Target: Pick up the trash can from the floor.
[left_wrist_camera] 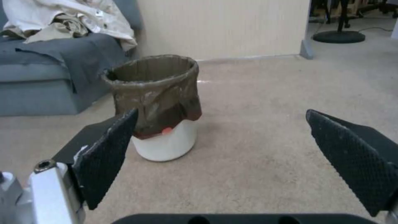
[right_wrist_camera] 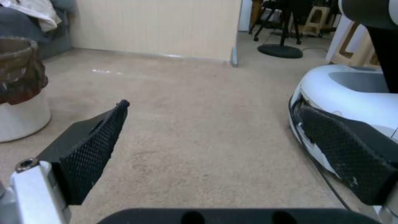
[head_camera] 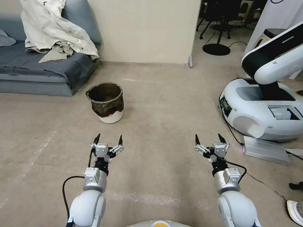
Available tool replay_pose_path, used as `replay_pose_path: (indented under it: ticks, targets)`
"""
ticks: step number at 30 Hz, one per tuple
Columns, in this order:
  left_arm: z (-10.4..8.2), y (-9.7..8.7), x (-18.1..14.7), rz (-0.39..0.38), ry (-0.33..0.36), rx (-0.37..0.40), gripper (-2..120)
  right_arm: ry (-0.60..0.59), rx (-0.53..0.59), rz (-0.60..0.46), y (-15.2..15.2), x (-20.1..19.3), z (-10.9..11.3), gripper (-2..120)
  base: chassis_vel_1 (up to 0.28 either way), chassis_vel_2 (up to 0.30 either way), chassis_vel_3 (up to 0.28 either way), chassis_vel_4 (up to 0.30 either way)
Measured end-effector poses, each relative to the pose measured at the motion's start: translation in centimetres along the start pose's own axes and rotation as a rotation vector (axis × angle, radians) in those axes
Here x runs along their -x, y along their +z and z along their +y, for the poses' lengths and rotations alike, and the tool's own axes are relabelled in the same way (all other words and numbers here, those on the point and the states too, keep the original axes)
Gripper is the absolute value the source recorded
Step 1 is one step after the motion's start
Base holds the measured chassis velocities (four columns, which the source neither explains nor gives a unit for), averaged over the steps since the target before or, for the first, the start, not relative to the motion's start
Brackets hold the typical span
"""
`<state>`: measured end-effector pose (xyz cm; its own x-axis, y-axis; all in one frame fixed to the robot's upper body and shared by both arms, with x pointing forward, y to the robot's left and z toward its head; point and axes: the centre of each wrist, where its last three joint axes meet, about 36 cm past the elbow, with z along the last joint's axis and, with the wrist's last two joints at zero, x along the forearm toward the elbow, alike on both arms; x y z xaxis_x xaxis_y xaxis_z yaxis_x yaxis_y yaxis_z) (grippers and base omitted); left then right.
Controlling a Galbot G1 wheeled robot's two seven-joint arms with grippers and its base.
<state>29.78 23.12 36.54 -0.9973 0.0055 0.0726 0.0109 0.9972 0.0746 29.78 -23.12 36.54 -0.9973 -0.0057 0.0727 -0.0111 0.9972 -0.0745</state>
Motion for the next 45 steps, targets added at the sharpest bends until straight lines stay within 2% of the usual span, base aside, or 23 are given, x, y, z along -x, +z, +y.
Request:
replay_pose_path:
  ticks: [16, 17, 18, 19, 20, 21, 22, 23, 24, 35, 45]
  targets:
    - [-0.1, -0.1, 0.0, 0.000, 0.001, -0.004, 100, 0.001, -0.001, 0.002, -0.2, -0.2, -0.1, 100, 0.000, 0.000, 0.000, 0.000]
    - [-0.1, -0.4, 0.1, -0.001, 0.001, -0.011, 100, 0.004, -0.002, 0.002, -1.0, -0.6, -0.3, 100, 0.000, 0.000, 0.000, 0.000]
    - [-0.5, -1.6, 0.3, -0.005, 0.006, -0.049, 100, 0.011, -0.003, 0.004, -2.2, -1.4, -0.7, 100, 0.000, 0.000, 0.000, 0.000]
    - [-1.1, -4.0, 0.7, -0.022, 0.031, -0.115, 100, 0.017, -0.004, 0.006, -3.9, -2.4, -1.2, 100, 0.000, 0.000, 0.000, 0.000]
    - [-1.5, -5.5, 0.8, -0.029, 0.048, -0.156, 100, 0.021, -0.005, 0.009, -4.9, -3.0, -1.5, 100, 0.000, 0.000, 0.000, 0.000]
    - [-1.5, -5.5, 0.8, -0.029, 0.048, -0.156, 100, 0.021, -0.005, 0.009, -4.9, -3.0, -1.5, 100, 0.000, 0.000, 0.000, 0.000]
    - [-2.0, -7.5, 0.9, -0.041, 0.080, -0.214, 100, 0.024, -0.006, 0.010, -6.3, -3.9, -1.8, 100, 0.000, 0.000, 0.000, 0.000]
    - [-1.9, -8.7, 0.7, -0.052, 0.098, -0.233, 100, 0.018, 0.001, 0.001, -6.6, -4.2, -2.0, 100, 0.000, 0.000, 0.000, 0.000]
    - [-1.7, -8.9, 0.5, -0.047, 0.097, -0.233, 100, 0.007, 0.015, -0.004, -6.5, -4.4, -2.1, 100, 0.000, 0.000, 0.000, 0.000]
    - [0.0, -8.5, -0.7, -0.012, 0.066, -0.168, 100, -0.014, 0.074, -0.072, -5.5, -4.4, -2.4, 100, 0.000, 0.000, 0.000, 0.000]
    - [0.2, -8.4, -1.6, -0.007, 0.057, -0.181, 100, -0.009, 0.095, -0.095, -5.3, -4.0, -2.6, 100, 0.000, 0.000, 0.000, 0.000]
